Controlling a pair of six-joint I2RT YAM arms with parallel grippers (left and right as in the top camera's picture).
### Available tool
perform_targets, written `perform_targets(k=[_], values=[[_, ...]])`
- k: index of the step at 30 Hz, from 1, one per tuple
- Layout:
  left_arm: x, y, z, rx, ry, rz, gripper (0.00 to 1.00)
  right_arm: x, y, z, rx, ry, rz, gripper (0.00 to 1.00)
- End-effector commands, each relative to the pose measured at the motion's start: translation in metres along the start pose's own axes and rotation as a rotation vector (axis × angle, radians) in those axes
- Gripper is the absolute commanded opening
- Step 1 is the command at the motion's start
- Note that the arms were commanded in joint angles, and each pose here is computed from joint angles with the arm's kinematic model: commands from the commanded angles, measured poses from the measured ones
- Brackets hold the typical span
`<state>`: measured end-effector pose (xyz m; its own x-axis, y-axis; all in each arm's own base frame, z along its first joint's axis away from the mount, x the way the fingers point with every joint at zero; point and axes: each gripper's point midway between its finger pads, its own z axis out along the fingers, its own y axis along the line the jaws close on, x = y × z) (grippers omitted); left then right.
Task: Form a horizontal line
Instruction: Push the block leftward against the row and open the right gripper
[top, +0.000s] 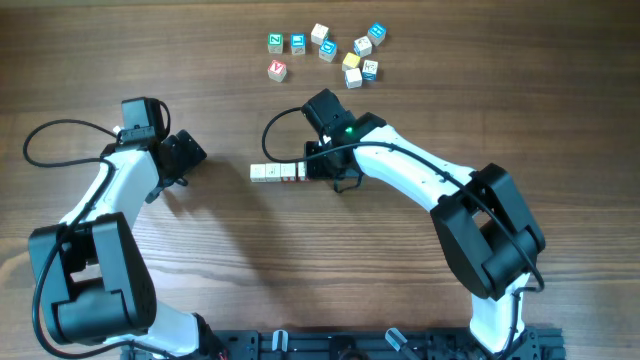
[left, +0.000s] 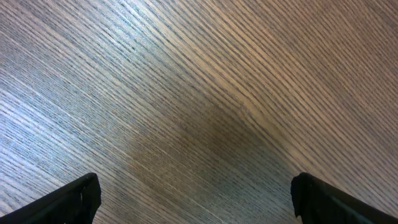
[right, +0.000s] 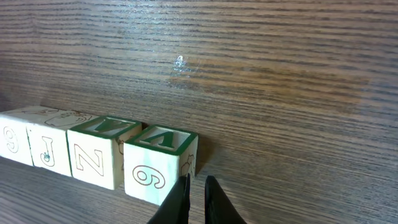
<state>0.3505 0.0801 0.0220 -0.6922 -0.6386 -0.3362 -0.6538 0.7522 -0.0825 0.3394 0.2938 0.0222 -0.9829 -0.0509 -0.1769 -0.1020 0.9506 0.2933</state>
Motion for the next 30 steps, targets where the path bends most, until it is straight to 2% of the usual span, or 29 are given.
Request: perform_targets(k=[1, 4, 30], values=[[0.0018, 0.0045, 0.0027, -0.013, 0.006, -0.014, 1.00, 0.0055, 0.0021, 0.0035, -0.005, 0.014, 0.006, 0.10], [0.0018, 0.0045, 0.0027, -0.013, 0.006, -0.014, 1.00, 0.0055, 0.0021, 0.0035, -0.004, 0.014, 0.049, 0.10], [0.0019, 0.0045, 0.0027, -0.013, 0.006, -0.014, 1.00, 0.0031, 0.0075, 0.0037, -0.024, 0.003, 0.040, 0.09]])
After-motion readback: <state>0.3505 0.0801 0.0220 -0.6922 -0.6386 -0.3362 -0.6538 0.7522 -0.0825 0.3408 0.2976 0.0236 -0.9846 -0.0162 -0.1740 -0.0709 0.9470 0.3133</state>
